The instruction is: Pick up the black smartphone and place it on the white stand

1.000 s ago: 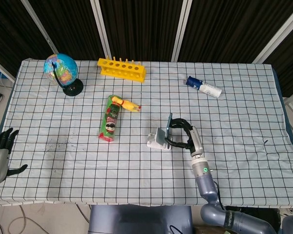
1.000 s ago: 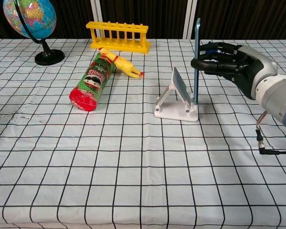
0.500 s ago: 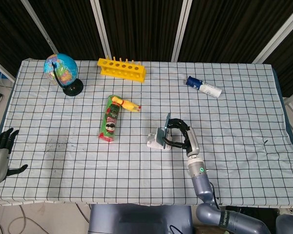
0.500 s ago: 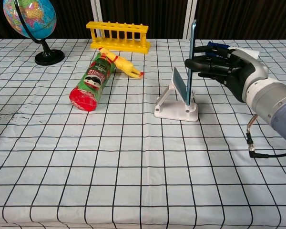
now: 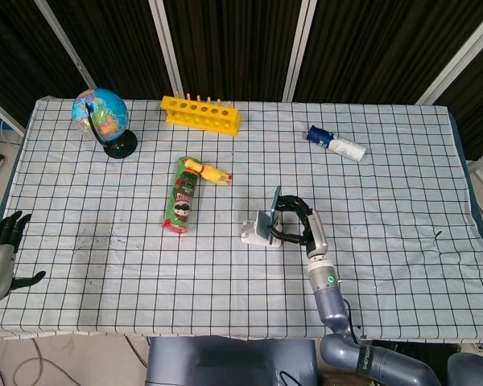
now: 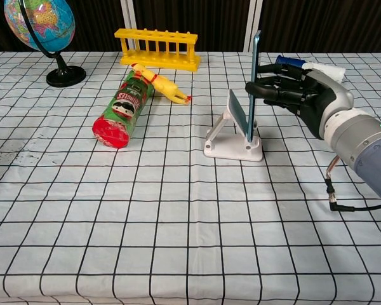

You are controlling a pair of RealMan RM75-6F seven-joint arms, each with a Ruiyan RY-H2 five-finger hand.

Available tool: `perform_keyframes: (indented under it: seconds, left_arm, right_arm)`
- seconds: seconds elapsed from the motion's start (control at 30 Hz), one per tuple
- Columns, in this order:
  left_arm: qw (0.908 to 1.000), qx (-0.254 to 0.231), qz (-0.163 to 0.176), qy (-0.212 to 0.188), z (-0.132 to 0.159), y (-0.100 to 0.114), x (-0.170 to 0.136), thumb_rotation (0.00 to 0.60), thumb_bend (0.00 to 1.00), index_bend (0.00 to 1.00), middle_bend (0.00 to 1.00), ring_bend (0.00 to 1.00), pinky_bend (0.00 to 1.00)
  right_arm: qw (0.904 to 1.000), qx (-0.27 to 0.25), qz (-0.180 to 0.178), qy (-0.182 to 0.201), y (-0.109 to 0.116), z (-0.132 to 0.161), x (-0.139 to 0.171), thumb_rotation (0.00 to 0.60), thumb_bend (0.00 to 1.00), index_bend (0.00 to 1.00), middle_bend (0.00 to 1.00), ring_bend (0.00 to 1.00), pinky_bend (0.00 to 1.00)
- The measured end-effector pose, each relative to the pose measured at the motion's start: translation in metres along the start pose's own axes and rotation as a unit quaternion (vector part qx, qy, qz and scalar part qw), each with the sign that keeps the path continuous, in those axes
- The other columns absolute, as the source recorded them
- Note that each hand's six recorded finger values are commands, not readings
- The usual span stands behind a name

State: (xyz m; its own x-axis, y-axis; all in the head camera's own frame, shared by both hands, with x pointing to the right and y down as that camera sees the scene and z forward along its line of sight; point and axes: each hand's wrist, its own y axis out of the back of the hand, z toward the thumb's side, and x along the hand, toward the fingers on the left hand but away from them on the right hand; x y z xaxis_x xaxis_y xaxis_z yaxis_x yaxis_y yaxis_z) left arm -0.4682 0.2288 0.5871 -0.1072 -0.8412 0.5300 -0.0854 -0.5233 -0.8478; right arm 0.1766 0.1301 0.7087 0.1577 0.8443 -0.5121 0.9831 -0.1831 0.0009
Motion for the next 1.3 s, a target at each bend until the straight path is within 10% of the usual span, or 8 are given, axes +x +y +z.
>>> perform_keyframes:
  seconds: [1.3]
  left_arm:
    - [1.0, -0.002, -0.001, 0.006, -0.0005, -0.0001, 0.0019, 0.6, 0.0, 0.0, 0.0, 0.0, 0.0]
  right_arm:
    - [0.9995, 0.03, -0.004, 0.008, -0.0024, -0.008, 0.0004, 0.6, 0.16, 0.69, 0.62, 0.28, 0.18]
